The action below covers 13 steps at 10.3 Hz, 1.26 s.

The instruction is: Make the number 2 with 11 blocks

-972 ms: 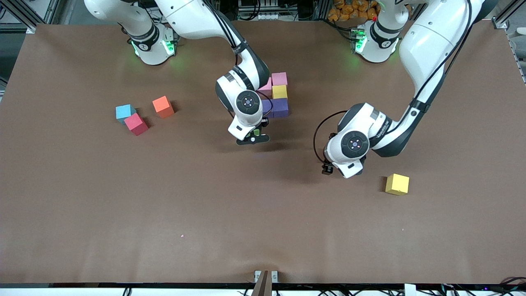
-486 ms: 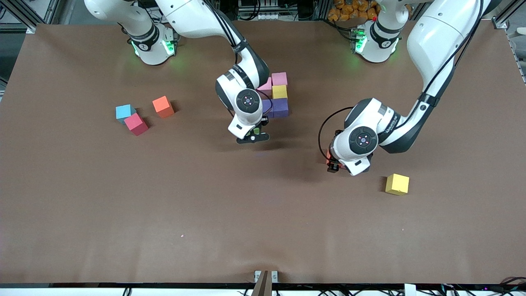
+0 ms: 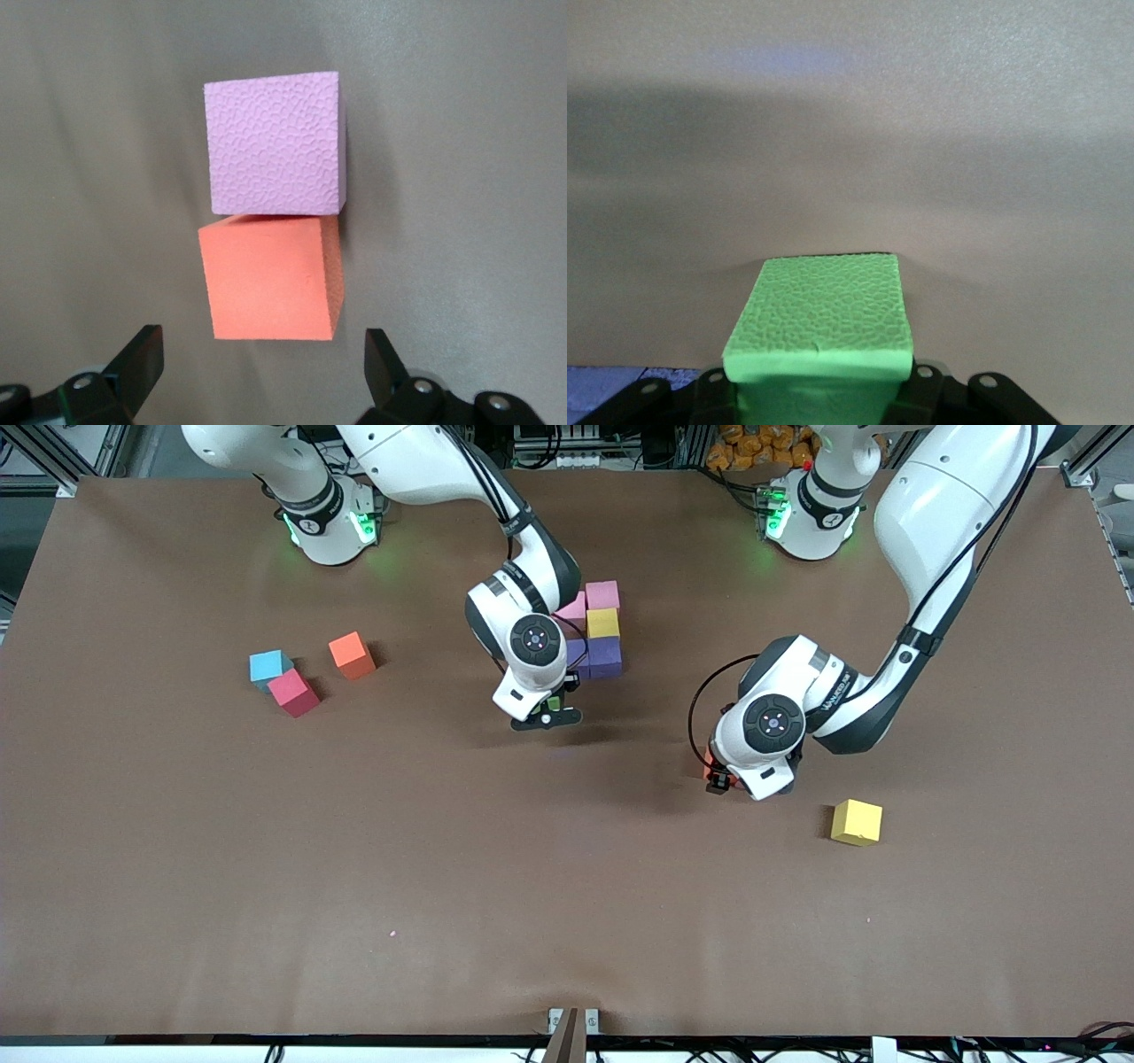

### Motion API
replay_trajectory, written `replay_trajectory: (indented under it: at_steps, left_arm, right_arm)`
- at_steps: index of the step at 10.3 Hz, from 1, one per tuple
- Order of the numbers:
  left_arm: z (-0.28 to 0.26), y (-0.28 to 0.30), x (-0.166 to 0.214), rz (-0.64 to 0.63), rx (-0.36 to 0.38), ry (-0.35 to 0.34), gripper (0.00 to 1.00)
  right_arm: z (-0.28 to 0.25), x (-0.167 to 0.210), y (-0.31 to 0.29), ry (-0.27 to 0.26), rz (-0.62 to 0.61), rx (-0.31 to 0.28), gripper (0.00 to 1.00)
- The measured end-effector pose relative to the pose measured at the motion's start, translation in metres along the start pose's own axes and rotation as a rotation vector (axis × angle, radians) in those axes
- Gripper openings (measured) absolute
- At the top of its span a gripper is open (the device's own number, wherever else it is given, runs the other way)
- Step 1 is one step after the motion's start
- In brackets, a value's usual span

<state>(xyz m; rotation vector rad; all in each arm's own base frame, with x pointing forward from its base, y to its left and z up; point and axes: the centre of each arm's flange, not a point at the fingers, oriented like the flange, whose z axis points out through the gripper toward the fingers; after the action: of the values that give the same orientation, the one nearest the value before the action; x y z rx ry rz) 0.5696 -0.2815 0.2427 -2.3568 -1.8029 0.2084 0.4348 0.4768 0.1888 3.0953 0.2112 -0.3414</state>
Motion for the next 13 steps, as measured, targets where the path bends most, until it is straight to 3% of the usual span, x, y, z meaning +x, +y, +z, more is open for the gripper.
replay_trajectory:
  at_steps: [10, 11, 13]
  left_arm:
    - [0.019, -0.006, 0.002, 0.041, 0.014, 0.051, 1.00]
    - [0.022, -0.007, 0.005, 0.043, 0.012, 0.057, 1.00]
    - [0.022, -0.005, 0.008, 0.040, -0.007, 0.048, 1.00]
  right_arm:
    - [0.002, -0.005, -0.005, -0.008, 0.003, 0.008, 0.57]
    - [0.004, -0.006, -0.005, -0.012, 0.003, 0.005, 0.67]
    - [0.006, -0.010, -0.007, -0.016, -0.002, 0.002, 0.96]
